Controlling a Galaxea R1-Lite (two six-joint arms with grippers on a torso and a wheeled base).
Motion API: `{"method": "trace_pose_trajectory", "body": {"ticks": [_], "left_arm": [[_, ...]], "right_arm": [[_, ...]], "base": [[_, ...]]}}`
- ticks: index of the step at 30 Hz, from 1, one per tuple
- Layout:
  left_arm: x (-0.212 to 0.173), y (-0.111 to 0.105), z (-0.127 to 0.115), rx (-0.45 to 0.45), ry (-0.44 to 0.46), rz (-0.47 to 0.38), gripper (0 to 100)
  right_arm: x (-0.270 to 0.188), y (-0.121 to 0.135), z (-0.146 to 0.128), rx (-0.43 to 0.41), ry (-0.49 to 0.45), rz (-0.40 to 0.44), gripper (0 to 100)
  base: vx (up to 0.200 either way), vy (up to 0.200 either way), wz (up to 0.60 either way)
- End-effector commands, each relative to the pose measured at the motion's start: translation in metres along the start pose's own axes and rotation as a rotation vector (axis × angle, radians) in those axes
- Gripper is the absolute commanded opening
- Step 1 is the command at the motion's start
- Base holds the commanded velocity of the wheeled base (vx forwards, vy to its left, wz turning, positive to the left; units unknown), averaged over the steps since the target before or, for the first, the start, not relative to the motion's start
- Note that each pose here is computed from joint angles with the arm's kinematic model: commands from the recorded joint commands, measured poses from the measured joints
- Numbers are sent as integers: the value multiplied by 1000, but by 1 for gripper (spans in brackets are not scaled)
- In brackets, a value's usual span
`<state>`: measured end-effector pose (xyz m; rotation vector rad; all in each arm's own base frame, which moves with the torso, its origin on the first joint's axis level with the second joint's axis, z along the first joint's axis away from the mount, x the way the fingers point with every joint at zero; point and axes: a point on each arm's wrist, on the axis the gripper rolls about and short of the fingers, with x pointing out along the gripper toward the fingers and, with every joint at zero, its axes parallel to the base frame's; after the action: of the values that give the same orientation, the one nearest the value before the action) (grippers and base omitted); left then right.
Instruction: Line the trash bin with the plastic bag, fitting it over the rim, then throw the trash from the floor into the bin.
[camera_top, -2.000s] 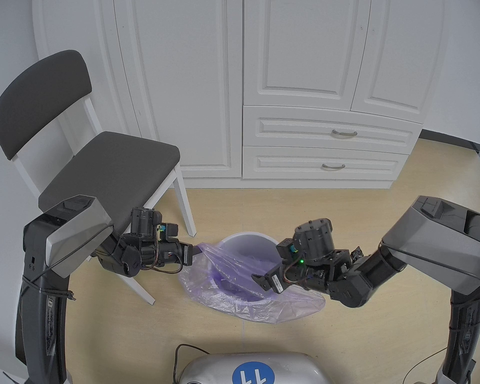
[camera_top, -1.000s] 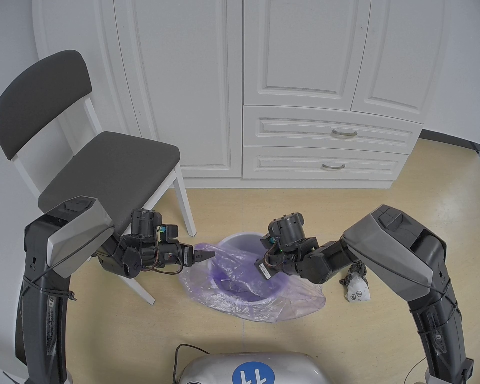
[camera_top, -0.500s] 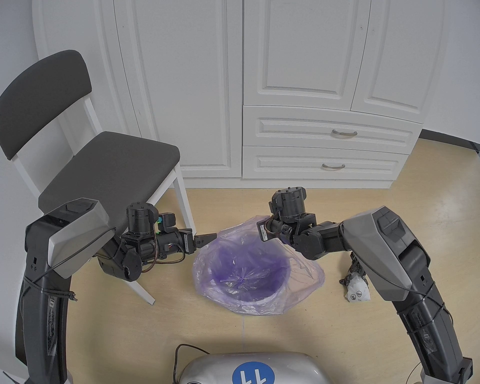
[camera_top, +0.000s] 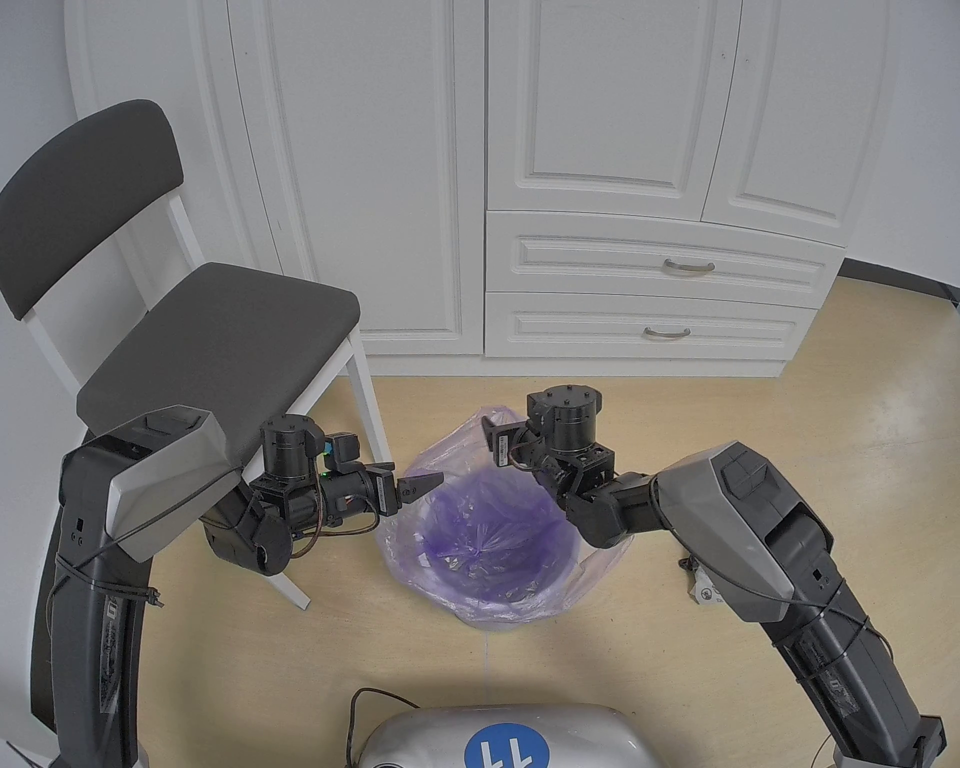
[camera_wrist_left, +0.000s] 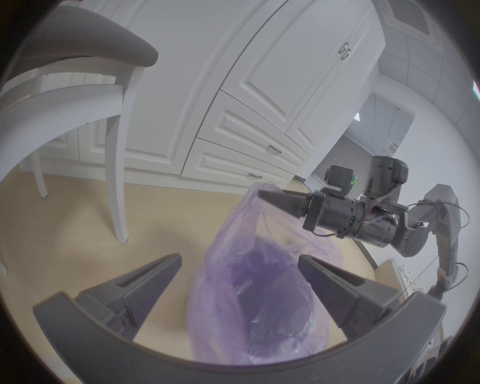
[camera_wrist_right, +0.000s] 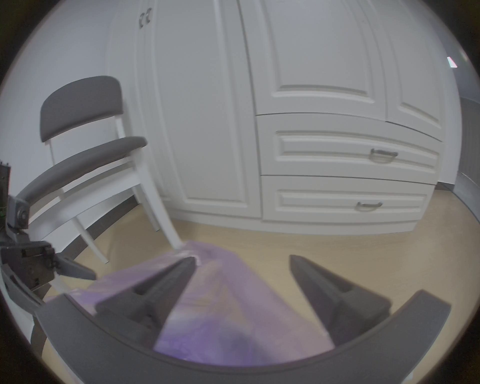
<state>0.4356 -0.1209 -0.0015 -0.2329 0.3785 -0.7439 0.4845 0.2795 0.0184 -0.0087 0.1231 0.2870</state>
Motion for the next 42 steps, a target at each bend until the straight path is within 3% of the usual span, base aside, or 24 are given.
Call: {"method": "trace_pose_trajectory", "body": {"ticks": [1,3,8,10,14,18,21,25,27,33,40,42], "left_arm": [[-1,1,-1,-5,4,2,100],[0,1,0,-4,3,2,100],[2,-1,1,-7,12,2,100],[6,-4,1,-23,38,7,100],[13,-5,6,-43,65,63,100],[21,-12,16,-62,97,152,100],[27,-18,22,-98,127,200,100],[31,-22,24,-108,145,232,100],[39,-20,26,-113,147,283,100],[44,-19,29,-164,165,297,100],[37,-8,28,-185,225,337,100],[31,3,29,-187,262,338,100]], "right_arm": [[-15,12,0,-18,63,26,100],[-23,12,-1,-29,104,38,100],[-68,4,28,-30,179,84,100],[-93,-7,44,4,204,66,100],[-125,-28,48,124,259,-10,100],[-132,-41,33,269,306,-93,100],[-127,-50,13,312,350,-132,100],[-123,-54,-3,323,384,-154,100],[-114,-73,-28,311,437,-197,100],[-108,-102,-52,293,499,-231,100],[-99,-114,-57,310,489,-255,100],[-94,-114,-61,321,483,-257,100]], "base": [[0,0,0],[0,0,0],[0,0,0],[0,0,0],[0,0,0],[0,0,0],[0,0,0],[0,0,0],[0,0,0],[0,0,0],[0,0,0],[0,0,0]]}}
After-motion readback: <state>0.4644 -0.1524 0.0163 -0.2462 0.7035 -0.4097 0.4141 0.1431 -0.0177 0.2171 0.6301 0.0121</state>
